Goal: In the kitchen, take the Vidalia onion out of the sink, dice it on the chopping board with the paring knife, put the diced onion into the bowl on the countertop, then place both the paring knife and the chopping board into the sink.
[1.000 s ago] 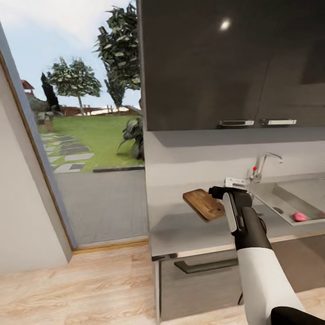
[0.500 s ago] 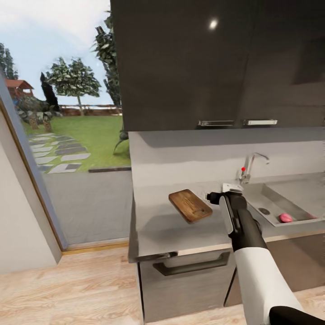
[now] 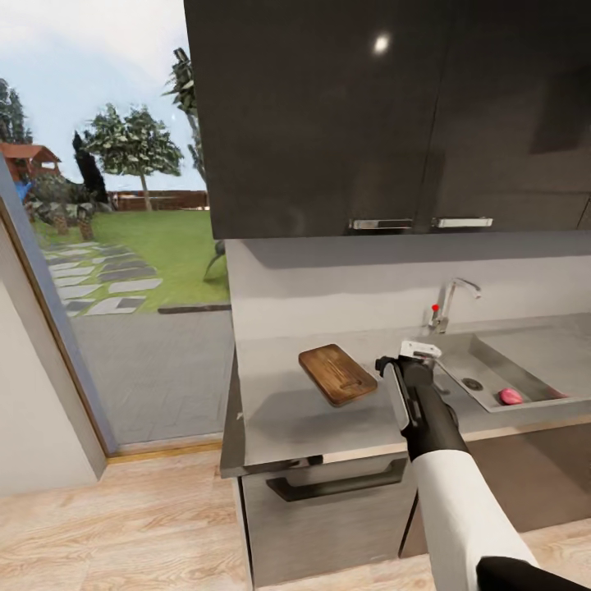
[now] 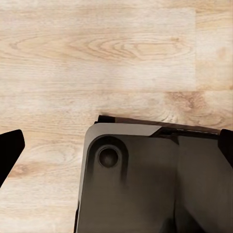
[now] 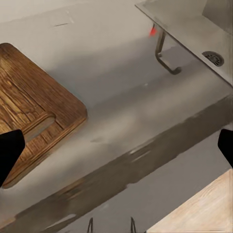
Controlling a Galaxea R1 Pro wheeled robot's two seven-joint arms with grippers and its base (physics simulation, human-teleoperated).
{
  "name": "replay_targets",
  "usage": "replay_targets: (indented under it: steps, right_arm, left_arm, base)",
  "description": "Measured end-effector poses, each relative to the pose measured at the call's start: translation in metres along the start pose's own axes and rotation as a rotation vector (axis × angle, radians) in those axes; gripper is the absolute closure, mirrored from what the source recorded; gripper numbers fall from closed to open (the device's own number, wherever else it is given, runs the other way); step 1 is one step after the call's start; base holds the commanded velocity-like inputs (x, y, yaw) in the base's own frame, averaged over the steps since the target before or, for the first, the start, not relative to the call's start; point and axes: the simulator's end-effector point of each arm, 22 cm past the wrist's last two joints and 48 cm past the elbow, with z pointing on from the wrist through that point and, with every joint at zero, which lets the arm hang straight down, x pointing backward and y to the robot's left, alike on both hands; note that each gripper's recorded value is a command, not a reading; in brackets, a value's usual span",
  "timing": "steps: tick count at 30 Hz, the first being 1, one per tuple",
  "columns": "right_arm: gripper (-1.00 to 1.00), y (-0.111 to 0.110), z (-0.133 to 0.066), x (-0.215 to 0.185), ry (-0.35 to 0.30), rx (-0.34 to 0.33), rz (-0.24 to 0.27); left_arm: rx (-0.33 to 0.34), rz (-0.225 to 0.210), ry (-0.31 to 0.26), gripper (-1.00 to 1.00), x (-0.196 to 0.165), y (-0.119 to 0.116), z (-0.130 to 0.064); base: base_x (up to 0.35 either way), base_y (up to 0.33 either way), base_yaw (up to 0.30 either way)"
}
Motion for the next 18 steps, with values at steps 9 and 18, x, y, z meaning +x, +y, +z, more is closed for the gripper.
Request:
replay_targets:
  steps: [9, 18]
  right_arm:
    - [-1.00, 0.0022, 0.0009, 0.0027, -0.003, 0.010, 0.003]
    - [-1.00, 0.0103, -0.0019, 0.0042, -0.001, -0.002, 0.006]
  left_arm:
    - [0.001, 0.000, 0.000, -1.00, 0.0000, 0.0001, 0.0000]
    - [0.001, 0.000, 0.000, -1.00, 0.0000, 0.0001, -0.0002]
  base:
    - [0.001, -0.001, 0.000]
    - [0.111, 0.076, 0.000]
